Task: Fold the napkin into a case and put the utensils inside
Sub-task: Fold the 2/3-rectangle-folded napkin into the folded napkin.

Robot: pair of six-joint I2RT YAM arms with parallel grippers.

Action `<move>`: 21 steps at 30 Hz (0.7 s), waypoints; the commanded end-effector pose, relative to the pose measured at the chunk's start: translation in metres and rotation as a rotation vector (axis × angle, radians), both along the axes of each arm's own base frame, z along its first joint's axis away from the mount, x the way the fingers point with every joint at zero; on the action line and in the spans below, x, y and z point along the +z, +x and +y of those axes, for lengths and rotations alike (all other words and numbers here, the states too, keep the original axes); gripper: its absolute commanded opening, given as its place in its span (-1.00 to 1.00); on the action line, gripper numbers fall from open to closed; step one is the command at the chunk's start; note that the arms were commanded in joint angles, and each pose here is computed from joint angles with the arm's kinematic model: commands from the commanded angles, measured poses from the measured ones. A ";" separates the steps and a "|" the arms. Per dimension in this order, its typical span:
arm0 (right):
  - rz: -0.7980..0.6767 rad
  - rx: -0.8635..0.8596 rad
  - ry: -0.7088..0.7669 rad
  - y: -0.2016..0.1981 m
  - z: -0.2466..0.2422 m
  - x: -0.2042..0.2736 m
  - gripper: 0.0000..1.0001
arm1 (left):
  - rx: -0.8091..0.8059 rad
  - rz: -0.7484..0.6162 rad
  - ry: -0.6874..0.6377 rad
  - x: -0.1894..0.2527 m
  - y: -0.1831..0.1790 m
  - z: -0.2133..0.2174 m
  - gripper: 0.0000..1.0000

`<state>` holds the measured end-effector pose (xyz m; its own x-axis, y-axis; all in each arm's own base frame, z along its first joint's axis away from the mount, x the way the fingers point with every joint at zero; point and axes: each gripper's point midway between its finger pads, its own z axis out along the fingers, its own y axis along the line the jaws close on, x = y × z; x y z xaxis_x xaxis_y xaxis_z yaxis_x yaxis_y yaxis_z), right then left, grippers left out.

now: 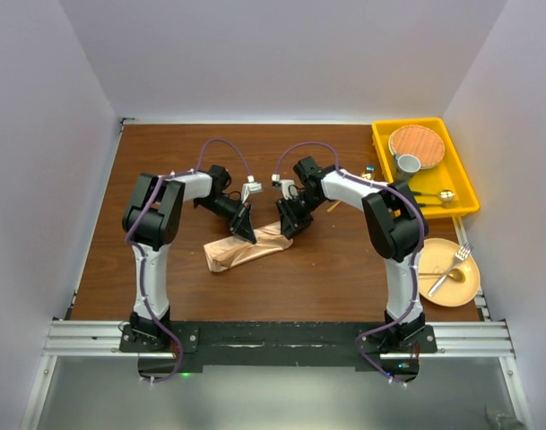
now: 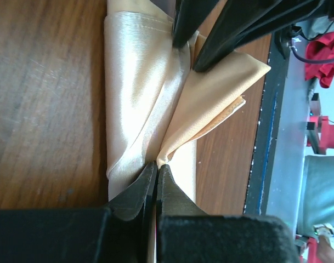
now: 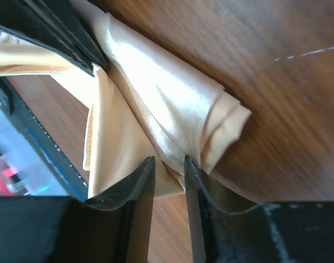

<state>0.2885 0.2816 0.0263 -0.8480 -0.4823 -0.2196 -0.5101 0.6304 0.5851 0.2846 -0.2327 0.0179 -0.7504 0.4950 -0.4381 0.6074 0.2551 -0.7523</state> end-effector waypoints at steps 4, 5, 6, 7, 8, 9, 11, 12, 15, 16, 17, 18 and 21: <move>-0.270 0.060 0.085 0.036 0.005 0.062 -0.03 | -0.041 0.016 0.114 -0.033 -0.006 0.016 -1.00; -0.279 0.068 0.097 0.038 0.007 0.063 0.02 | -0.044 0.016 0.117 -0.034 -0.006 0.017 -1.00; -0.287 0.087 0.122 0.038 0.011 0.066 0.09 | -0.047 0.016 0.120 -0.035 -0.005 0.017 -1.00; -0.301 0.094 0.139 0.041 0.014 0.069 0.14 | -0.050 0.018 0.125 -0.035 -0.005 0.017 -1.00; -0.325 0.103 0.160 0.044 0.018 0.071 0.19 | -0.051 0.020 0.129 -0.036 -0.005 0.018 -1.00; -0.340 0.121 0.186 0.044 0.022 0.074 0.24 | -0.050 0.026 0.127 -0.036 -0.005 0.018 -1.00; -0.370 0.141 0.218 0.047 0.028 0.077 0.34 | -0.047 0.031 0.130 -0.037 -0.005 0.018 -1.00; -0.384 0.157 0.231 0.047 0.030 0.076 0.36 | -0.046 0.037 0.131 -0.039 -0.005 0.018 -1.00; -0.441 0.189 0.305 0.045 0.038 0.082 0.38 | -0.040 0.051 0.133 -0.042 -0.004 0.019 -1.00; -0.440 0.205 0.325 0.037 0.038 0.077 0.41 | -0.037 0.057 0.135 -0.043 -0.004 0.019 -1.00; -0.492 0.217 0.354 0.042 0.042 0.081 0.42 | -0.038 0.062 0.135 -0.044 -0.005 0.019 -1.00; -0.525 0.245 0.370 0.040 0.043 0.083 0.42 | -0.038 0.070 0.136 -0.045 -0.005 0.020 -1.00; -0.552 0.318 0.391 0.033 0.044 0.078 0.41 | -0.037 0.075 0.141 -0.046 -0.006 0.021 -1.00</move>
<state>0.3164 0.3078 0.0731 -0.6005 -0.5089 -0.6169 -0.7996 0.3704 0.4727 0.2763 -0.2329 0.0153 -0.8083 0.4910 -0.3249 0.4915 0.2590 -0.8314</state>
